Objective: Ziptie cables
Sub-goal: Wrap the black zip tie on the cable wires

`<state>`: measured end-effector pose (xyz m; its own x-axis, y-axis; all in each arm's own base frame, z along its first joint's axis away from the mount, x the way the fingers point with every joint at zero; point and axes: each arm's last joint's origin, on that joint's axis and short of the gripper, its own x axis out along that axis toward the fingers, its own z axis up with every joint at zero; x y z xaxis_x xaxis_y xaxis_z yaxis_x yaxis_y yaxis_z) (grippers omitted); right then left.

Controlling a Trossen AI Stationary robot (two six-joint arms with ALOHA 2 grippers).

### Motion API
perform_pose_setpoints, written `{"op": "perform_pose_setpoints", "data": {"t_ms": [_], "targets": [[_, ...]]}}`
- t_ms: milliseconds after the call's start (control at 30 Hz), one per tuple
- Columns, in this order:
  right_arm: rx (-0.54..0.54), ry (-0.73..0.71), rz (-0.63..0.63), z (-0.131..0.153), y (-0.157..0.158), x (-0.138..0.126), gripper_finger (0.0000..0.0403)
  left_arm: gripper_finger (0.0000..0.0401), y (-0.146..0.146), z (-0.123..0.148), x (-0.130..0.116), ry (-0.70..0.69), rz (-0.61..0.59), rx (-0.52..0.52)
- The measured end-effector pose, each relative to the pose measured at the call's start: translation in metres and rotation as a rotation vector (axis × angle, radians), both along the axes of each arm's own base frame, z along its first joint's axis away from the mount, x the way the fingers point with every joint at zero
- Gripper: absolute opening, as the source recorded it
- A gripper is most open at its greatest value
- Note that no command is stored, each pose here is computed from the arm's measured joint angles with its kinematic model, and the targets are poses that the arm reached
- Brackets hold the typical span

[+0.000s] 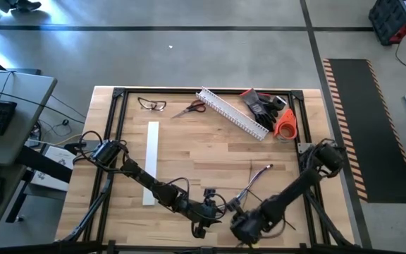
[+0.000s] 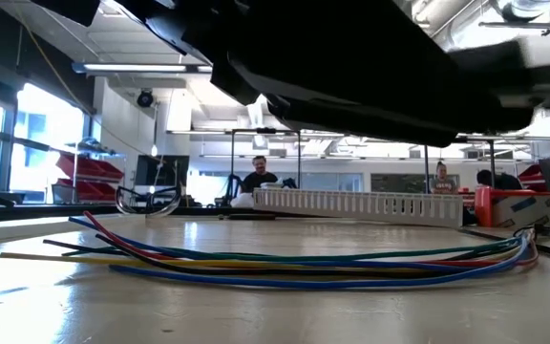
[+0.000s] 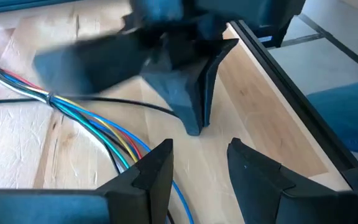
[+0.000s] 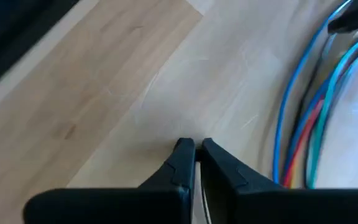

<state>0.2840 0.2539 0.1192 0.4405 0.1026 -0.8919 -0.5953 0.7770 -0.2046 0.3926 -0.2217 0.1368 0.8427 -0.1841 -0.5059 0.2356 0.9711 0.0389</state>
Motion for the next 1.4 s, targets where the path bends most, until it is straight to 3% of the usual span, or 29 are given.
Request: {"op": "perform_pose_setpoints", "data": {"t_ms": [133,267,467,633,800,1167,1300,1400], "targets": [[-0.098,-0.120,-0.086,0.006,0.008,-0.021,0.0002,0.0131,-0.001,0.001,0.000,-0.009,-0.010,0.010],[-0.043,-0.315,-0.243,0.023,0.008,-0.048,0.0001,0.0131,-0.002,0.002,0.000,-0.026,-0.022,0.023],[0.227,-0.692,-0.403,0.031,0.001,-0.095,0.0000,0.0131,-0.001,-0.005,0.012,-0.166,-0.059,0.064],[0.363,-0.869,-0.438,0.024,-0.009,-0.119,0.0000,0.0131,0.010,-0.019,0.037,-0.275,0.008,0.136],[0.378,-0.917,-0.430,0.024,-0.013,-0.124,0.0000,0.0140,0.017,-0.023,0.069,-0.346,0.026,0.205],[0.373,-0.920,-0.405,0.027,-0.010,-0.123,0.0000,0.0172,0.025,-0.022,0.106,-0.384,0.038,0.178],[0.365,-0.943,-0.388,0.030,-0.008,-0.125,0.0000,0.0155,0.024,-0.023,0.108,-0.337,0.018,0.163],[0.366,-0.982,-0.392,0.036,-0.006,-0.128,0.0000,0.0116,0.024,-0.029,0.106,-0.274,0.020,0.153]]}}
